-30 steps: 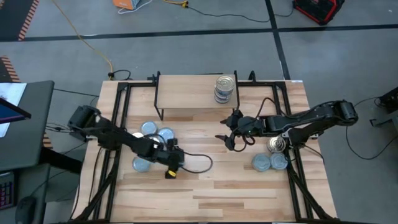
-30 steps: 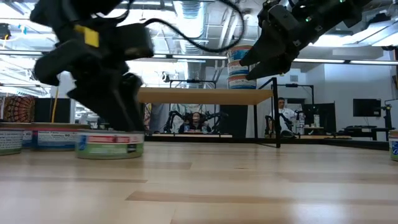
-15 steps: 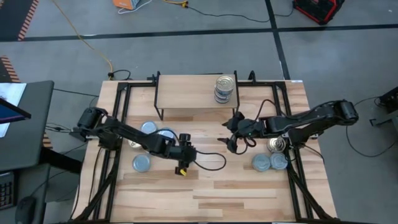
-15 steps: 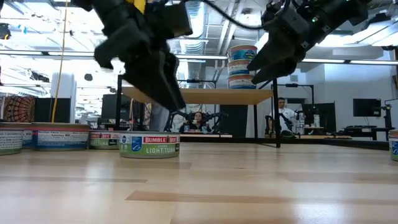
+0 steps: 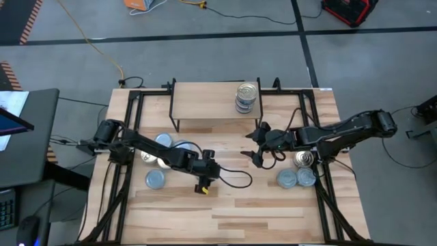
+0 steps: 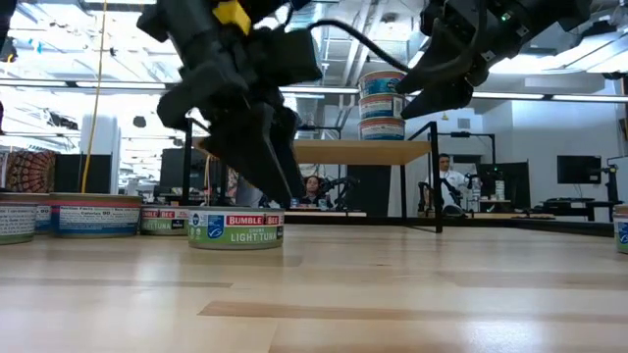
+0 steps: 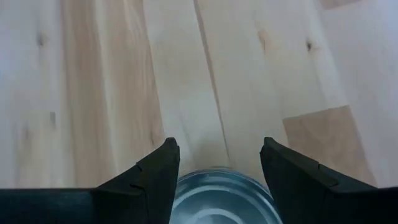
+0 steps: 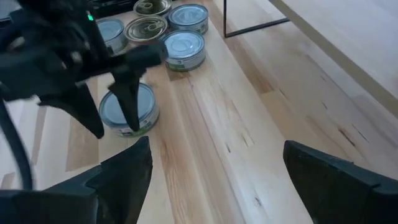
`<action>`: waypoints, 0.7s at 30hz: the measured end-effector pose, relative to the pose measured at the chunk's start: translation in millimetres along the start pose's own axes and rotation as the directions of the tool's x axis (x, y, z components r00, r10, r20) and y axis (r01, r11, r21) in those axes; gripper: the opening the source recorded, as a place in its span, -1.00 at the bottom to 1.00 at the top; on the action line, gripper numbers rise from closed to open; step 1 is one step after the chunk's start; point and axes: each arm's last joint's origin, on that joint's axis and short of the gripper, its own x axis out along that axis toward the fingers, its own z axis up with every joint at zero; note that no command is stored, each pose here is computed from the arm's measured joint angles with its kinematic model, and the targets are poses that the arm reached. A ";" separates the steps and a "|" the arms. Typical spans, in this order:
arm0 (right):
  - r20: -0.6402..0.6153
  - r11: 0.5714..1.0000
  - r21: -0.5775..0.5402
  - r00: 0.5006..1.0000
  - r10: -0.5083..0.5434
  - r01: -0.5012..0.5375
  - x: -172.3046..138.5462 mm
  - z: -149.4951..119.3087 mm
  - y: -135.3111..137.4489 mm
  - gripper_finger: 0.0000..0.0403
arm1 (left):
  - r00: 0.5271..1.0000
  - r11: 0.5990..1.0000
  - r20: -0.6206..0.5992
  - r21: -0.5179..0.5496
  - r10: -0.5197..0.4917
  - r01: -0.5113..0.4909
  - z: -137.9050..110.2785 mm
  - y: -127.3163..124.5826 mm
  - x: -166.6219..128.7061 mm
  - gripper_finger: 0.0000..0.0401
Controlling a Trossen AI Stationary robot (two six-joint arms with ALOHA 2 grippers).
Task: Stack canned seafood by type on shelf
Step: Put the green tuna can on the shelf
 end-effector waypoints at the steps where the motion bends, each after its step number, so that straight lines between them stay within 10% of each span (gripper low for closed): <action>1: 0.000 1.000 0.000 1.000 -0.001 0.001 0.1 0.0 -0.1 0.89 | 1.000 1.000 -0.011 -0.003 -0.011 0.011 -1.7 1.4 3.9 0.07; 13: -0.004 1.000 -0.002 1.000 0.001 -0.001 -0.1 -0.6 0.6 0.89 | 0.997 0.997 -0.047 -0.040 -0.068 0.066 -14.6 16.1 43.1 0.07; 21: -0.005 1.000 0.003 1.000 0.003 -0.003 -0.3 -0.8 1.2 0.89 | 0.990 0.996 0.117 -0.015 -0.083 0.086 7.6 15.4 3.3 0.04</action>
